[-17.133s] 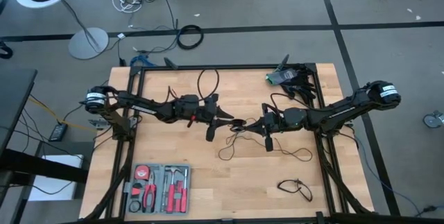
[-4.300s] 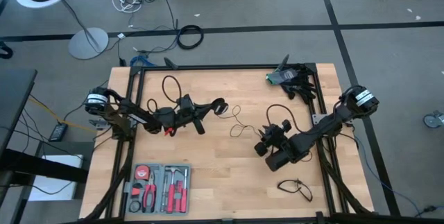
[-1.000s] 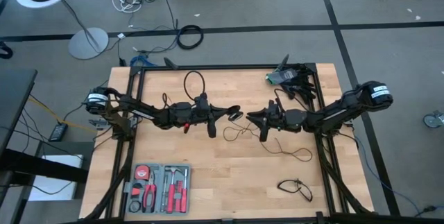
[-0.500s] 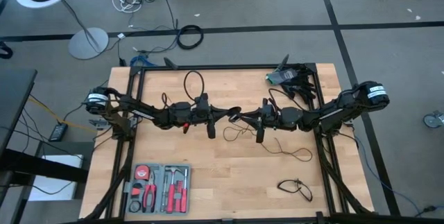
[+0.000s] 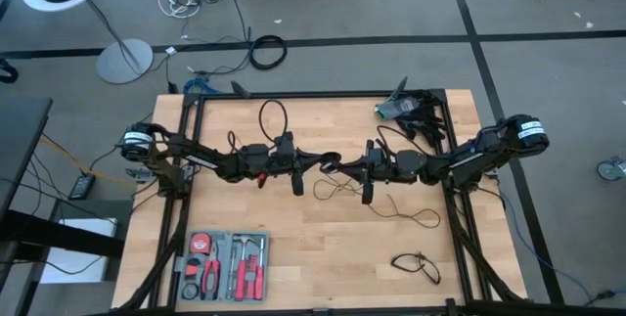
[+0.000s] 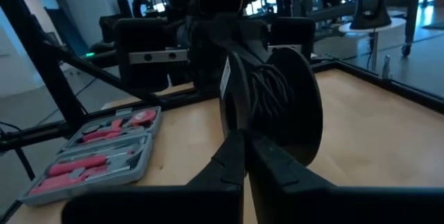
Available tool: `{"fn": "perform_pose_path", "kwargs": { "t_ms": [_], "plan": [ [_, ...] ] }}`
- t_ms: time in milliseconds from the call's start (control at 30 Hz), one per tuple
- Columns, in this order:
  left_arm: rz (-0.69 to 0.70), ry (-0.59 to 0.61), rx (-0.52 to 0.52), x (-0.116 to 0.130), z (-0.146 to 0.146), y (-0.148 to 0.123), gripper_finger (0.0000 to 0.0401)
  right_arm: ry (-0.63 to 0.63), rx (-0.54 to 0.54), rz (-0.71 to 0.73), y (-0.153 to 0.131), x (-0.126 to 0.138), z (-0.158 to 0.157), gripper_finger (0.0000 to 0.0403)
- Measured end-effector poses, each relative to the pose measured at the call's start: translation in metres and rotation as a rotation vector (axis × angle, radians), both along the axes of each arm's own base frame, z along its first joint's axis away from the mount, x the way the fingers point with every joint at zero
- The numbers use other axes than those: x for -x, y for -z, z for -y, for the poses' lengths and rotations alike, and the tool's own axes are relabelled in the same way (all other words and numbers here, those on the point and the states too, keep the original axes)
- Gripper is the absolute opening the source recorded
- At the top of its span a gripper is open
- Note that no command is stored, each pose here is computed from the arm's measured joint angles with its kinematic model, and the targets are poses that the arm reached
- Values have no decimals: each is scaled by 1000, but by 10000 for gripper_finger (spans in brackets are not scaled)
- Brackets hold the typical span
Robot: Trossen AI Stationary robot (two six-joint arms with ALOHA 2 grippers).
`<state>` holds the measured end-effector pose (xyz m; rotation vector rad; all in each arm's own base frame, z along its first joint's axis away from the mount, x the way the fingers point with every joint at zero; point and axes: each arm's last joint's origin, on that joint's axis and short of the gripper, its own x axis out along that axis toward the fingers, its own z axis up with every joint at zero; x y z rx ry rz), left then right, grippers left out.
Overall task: Coil cords
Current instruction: Coil the black wire onto the spool
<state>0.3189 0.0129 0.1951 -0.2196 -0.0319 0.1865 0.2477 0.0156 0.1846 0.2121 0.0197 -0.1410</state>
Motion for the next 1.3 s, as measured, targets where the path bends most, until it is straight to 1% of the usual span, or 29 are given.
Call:
{"fn": "perform_pose_path", "kwargs": {
  "t_ms": [100,167,367,533,767,1000,1233,1300],
  "plan": [
    [-2,-2,-7,0,0,0,1,2,-17,2,0,0,1,3],
    [-4,-1,-20,0,0,0,9,-3,-24,4,0,0,1,3],
    [-16,-6,-29,0,0,1,61,-11,-28,8,0,0,2,1],
    [-38,8,-26,0,0,3,92,-45,-79,13,-1,-1,7,1],
    [-42,100,2,0,1,4,96,-146,-130,16,-1,-1,12,0],
    [-44,165,25,0,2,4,97,-176,-146,28,-2,-1,14,0],
    [-56,173,33,0,2,6,97,-185,-159,33,-3,-1,15,0],
    [-56,185,29,0,2,6,90,-184,-158,37,-3,-1,15,0]
  ]
}}
